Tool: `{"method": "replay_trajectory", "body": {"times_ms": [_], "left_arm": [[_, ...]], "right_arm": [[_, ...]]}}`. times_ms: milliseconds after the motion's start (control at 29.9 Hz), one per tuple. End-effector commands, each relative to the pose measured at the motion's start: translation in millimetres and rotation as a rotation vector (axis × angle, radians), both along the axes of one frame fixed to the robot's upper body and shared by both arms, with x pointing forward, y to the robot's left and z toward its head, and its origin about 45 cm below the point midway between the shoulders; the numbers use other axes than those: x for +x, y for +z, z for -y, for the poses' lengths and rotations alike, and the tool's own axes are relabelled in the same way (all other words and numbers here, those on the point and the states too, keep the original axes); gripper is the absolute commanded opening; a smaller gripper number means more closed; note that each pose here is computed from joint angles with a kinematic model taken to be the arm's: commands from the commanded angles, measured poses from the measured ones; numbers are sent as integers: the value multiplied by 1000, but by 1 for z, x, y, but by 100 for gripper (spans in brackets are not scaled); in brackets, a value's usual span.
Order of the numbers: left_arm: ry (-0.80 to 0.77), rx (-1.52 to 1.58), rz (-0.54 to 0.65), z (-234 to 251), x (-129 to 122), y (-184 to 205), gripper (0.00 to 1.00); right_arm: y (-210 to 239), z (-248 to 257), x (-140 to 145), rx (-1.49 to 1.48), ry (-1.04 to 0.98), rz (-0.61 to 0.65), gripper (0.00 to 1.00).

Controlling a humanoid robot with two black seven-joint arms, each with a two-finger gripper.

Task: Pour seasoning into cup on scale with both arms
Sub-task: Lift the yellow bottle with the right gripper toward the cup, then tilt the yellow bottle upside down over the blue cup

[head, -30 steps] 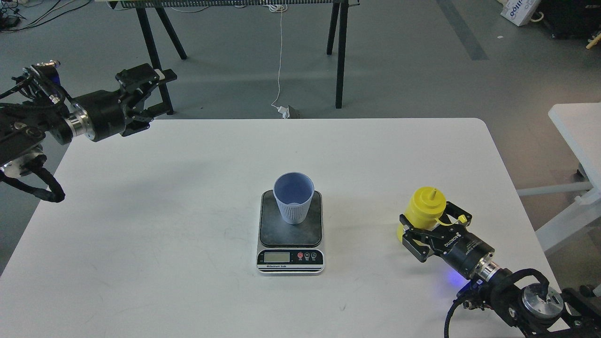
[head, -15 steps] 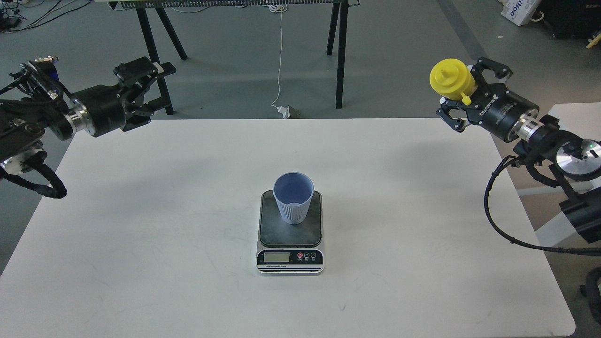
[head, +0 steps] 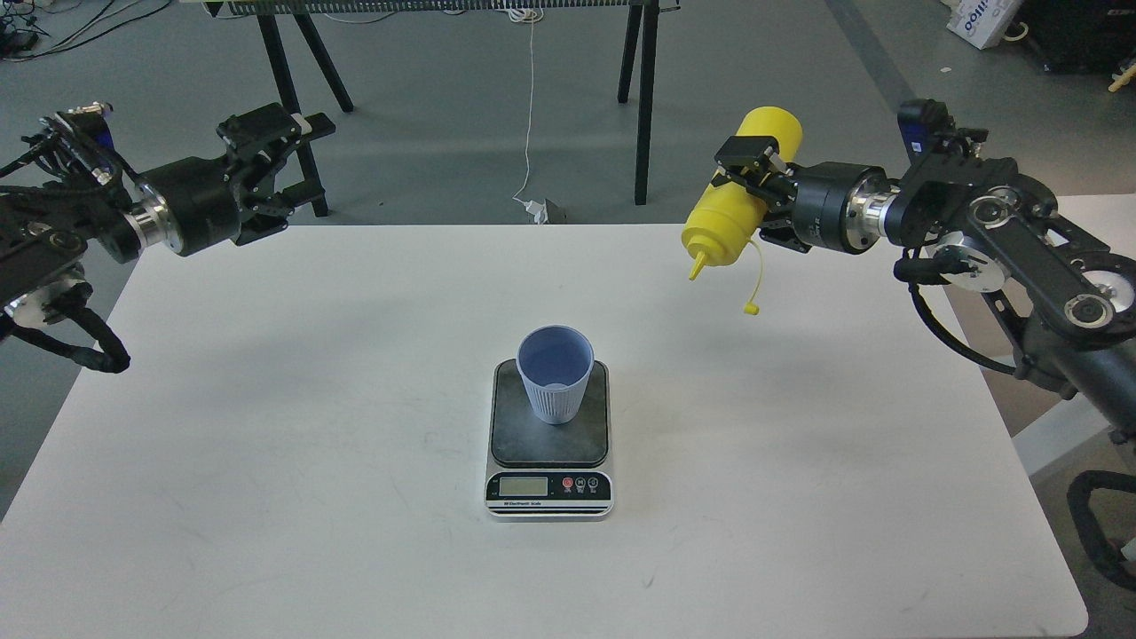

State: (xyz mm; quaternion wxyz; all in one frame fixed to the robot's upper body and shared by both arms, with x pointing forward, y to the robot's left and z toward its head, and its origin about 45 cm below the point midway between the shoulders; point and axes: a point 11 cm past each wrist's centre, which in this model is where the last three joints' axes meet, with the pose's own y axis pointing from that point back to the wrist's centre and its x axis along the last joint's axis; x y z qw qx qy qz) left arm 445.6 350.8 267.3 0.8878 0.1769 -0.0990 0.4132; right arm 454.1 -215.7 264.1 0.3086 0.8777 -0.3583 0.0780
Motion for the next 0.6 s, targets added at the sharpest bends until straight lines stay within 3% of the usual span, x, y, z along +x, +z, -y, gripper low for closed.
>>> {"method": "replay_trajectory", "body": {"times_ms": [0,334,568], "left_arm": [[-9,-3,-3,5,0,-2,99],[-19,-8,-6,11,1,-4,99],[-20,-9,-8,11,1,-5,99]], "right_arm": [[5,-20,-1,-63,62,44,1],[6,-69,-3,-111,168,116,1],[-9,-101,-16,-104,251,101,1]]}}
